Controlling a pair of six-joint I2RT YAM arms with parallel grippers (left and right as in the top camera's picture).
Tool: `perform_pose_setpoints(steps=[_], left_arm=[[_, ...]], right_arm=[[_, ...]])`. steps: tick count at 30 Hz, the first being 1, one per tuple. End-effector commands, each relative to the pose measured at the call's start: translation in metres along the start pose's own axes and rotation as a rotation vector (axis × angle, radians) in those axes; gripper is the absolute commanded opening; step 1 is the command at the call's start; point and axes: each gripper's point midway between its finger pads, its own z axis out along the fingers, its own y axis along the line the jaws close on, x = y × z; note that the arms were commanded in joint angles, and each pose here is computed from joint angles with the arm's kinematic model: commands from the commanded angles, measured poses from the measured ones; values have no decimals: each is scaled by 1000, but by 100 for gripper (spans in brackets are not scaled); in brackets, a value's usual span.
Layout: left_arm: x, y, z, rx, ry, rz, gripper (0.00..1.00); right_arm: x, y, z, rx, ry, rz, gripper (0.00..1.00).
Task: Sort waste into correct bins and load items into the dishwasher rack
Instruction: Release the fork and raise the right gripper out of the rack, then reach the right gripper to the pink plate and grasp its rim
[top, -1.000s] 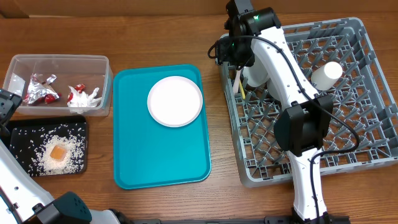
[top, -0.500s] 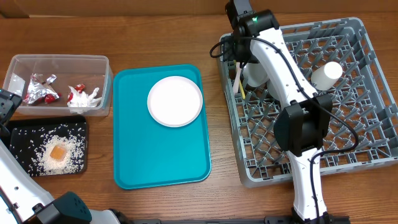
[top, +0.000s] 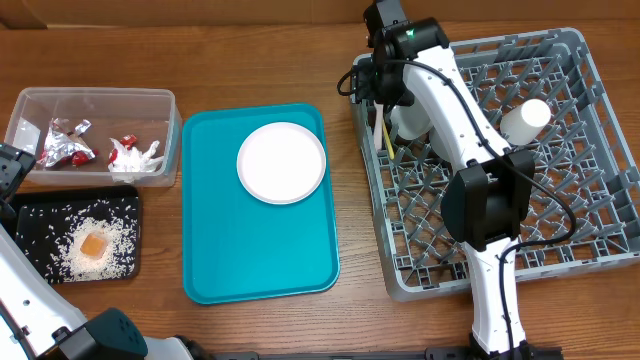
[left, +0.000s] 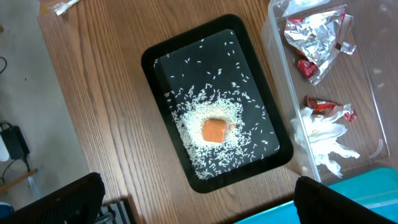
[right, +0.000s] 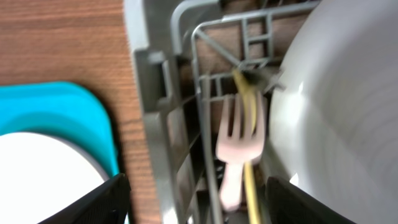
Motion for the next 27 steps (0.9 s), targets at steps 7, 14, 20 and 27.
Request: perform_pose_setpoints(steps=[7, 14, 20, 27], left_arm=[[0, 0, -3, 8, -6, -16, 100], [0, 0, -3, 8, -6, -16, 100], [0, 0, -3, 8, -6, -16, 100], [0, 0, -3, 8, -6, -16, 100]], right_arm=[[-17, 28, -66, -142, -94, -35, 74], [-11, 52, -114, -227, -143, -72, 74], [21, 99, -114, -270, -93, -205, 74], [66, 110, -89, -86, 3, -84, 70]])
